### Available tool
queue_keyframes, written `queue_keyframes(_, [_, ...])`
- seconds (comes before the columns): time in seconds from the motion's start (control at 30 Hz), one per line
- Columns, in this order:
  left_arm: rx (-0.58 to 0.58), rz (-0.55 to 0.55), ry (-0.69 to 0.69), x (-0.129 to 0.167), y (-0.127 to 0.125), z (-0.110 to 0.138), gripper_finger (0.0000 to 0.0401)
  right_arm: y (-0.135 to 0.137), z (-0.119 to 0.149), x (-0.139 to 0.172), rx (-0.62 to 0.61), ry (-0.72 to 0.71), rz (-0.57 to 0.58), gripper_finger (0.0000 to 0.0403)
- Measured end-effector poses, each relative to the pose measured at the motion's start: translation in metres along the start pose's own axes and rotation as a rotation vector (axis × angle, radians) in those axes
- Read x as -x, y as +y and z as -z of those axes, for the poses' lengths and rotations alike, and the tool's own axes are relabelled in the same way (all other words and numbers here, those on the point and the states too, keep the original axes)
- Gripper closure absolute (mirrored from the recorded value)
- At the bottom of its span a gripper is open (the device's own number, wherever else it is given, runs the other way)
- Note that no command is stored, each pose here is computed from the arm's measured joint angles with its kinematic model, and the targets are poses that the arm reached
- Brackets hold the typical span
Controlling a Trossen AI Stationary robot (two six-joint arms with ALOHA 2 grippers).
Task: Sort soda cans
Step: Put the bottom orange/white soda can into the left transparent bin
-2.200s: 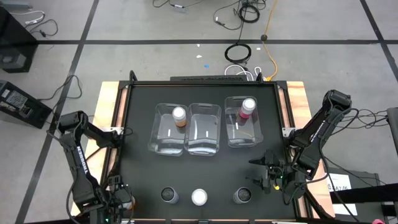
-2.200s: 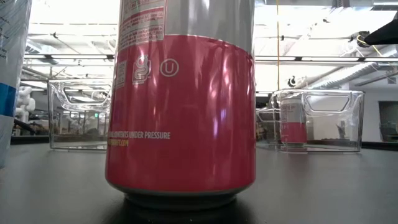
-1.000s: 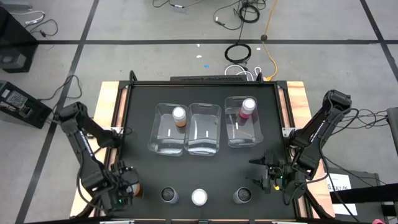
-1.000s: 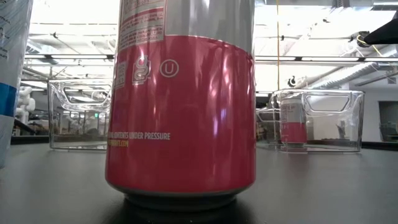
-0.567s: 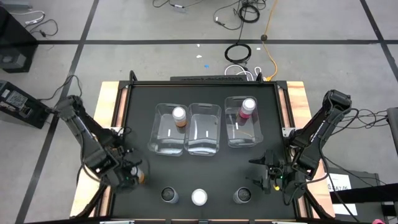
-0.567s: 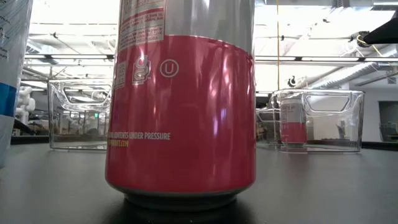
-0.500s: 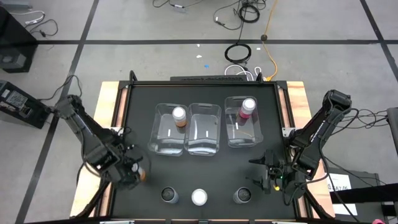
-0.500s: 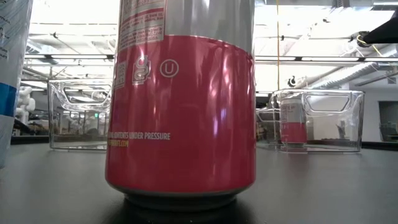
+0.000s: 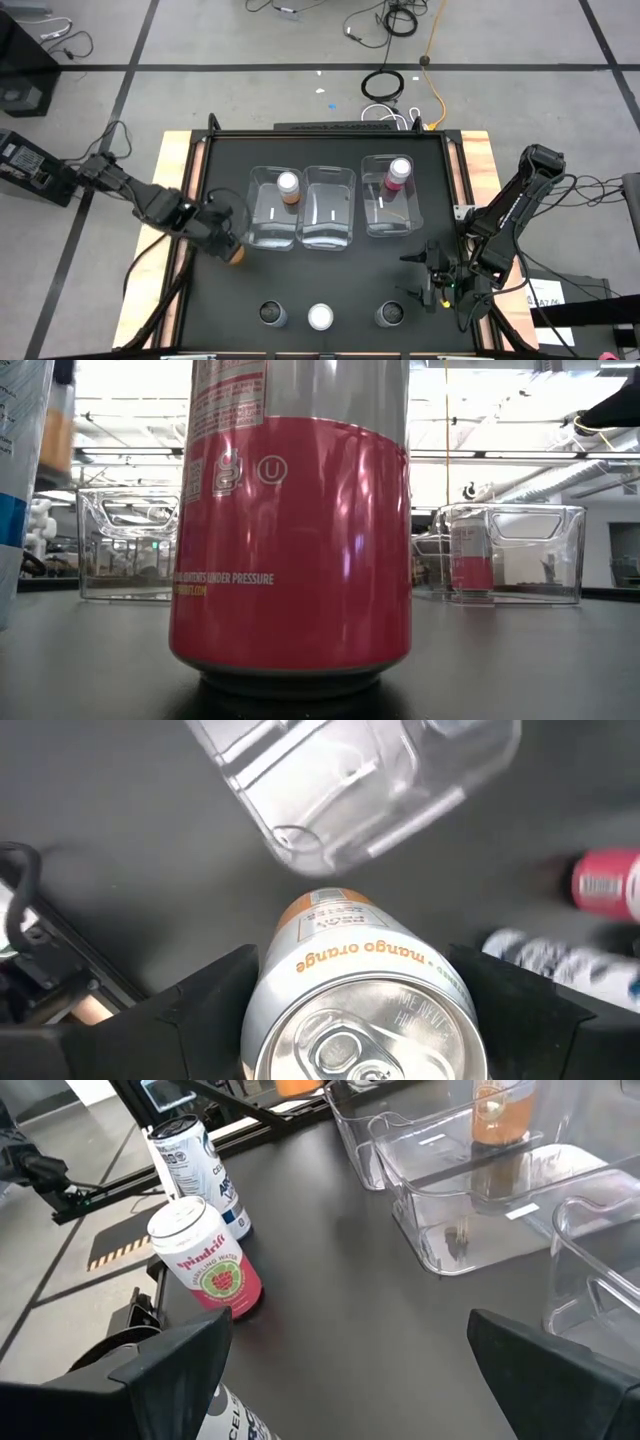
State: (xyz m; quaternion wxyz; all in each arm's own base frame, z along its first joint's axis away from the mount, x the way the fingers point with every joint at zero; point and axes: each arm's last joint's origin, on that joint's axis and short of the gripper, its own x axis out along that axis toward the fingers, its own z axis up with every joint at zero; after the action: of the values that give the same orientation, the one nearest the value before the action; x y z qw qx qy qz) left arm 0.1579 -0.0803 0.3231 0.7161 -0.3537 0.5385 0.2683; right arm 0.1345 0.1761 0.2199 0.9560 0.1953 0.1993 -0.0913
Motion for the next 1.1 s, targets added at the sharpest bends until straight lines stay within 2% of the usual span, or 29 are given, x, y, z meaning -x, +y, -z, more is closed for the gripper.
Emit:
queue_keyframes(0.37, [0.09,0.007,-0.056,0.002,0.012,-0.037,0.0082,0.0,0.0,0.0,0.031,0.0,0.0,0.0007])
queue_keyframes(0.67, [0.088,0.12,-0.129,0.029,0.006,-0.049,0.0082,0.0,0.0,0.0,0.056,0.004,-0.002,0.0007])
queue_keyframes(0.87, [0.123,0.066,-0.234,0.029,0.009,-0.062,0.0082,0.0,0.0,0.0,0.069,0.002,-0.001,0.0007])
queue_keyframes(1.1, [0.062,-0.062,-0.225,0.005,0.003,-0.091,0.0082,0.0,0.0,0.0,0.069,0.0,0.0,0.0007])
